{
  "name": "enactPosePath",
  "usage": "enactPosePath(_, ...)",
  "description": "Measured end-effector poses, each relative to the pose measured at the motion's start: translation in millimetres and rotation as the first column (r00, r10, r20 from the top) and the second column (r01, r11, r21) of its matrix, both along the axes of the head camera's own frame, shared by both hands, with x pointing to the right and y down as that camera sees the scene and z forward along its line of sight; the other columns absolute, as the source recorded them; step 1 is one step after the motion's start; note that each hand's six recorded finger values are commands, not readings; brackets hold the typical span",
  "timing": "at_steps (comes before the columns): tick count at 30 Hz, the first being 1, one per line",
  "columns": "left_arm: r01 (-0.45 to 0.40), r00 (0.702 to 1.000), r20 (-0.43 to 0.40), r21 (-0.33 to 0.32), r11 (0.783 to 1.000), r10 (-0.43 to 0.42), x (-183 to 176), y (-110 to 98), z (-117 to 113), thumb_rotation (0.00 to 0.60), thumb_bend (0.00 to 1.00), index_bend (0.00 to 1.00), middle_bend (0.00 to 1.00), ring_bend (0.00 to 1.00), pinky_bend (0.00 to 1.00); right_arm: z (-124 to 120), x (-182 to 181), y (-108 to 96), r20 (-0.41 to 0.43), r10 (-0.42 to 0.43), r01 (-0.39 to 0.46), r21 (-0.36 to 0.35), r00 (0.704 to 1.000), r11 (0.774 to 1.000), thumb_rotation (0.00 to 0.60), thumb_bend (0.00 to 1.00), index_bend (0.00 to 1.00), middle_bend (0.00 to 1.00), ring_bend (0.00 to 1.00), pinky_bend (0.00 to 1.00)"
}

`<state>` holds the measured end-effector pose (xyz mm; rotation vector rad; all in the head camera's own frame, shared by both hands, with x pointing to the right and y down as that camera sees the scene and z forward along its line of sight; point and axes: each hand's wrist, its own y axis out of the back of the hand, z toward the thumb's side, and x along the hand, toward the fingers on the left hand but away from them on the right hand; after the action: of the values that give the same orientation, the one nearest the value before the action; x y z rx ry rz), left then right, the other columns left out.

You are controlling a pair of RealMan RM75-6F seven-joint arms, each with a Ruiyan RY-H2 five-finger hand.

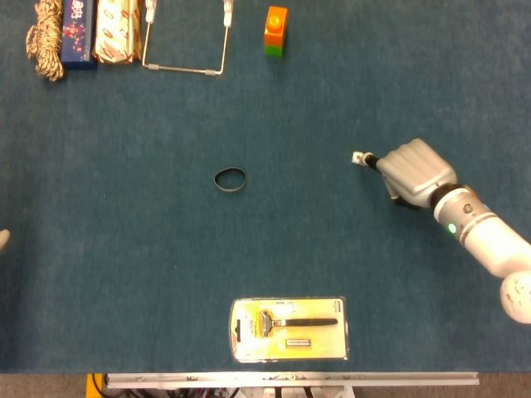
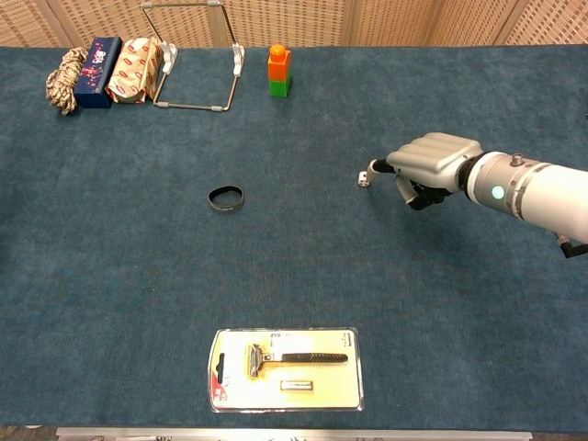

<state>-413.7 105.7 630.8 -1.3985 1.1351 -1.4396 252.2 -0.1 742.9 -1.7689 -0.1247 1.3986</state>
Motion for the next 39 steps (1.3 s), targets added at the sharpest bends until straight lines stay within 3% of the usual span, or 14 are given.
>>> enactPosePath(8,0.004,1.000,-0.001,0.002,1.000,-0.004,-1,1,-1,0.600,0.03,0.00,0.00,0.01,0.00,-8,3,-4,0.007,0.012,-0.012,0.022,1.000,1.000,0.588,1.00,0.20,1.00,1.00,1.00)
enactPosePath(20,0.000,1.000,-0.008,0.000,1.000,0.000,1,1,0,0.600,0.03,0.00,0.00,0.01,0.00,0,13,-20,-0.023,0.050,-0.049,0.040,0.998,0.998,0.587,1.00,0.20,1.00,1.00,1.00)
enactPosePath(39,0.012,1.000,-0.003,-0.008,1.000,-0.012,-4,2,1,0.600,0.03,0.00,0.00,0.01,0.00,18,-5,-23,-0.033,0.032,-0.032,0.009,0.999,0.999,0.587,1.00,0.20,1.00,1.00,1.00)
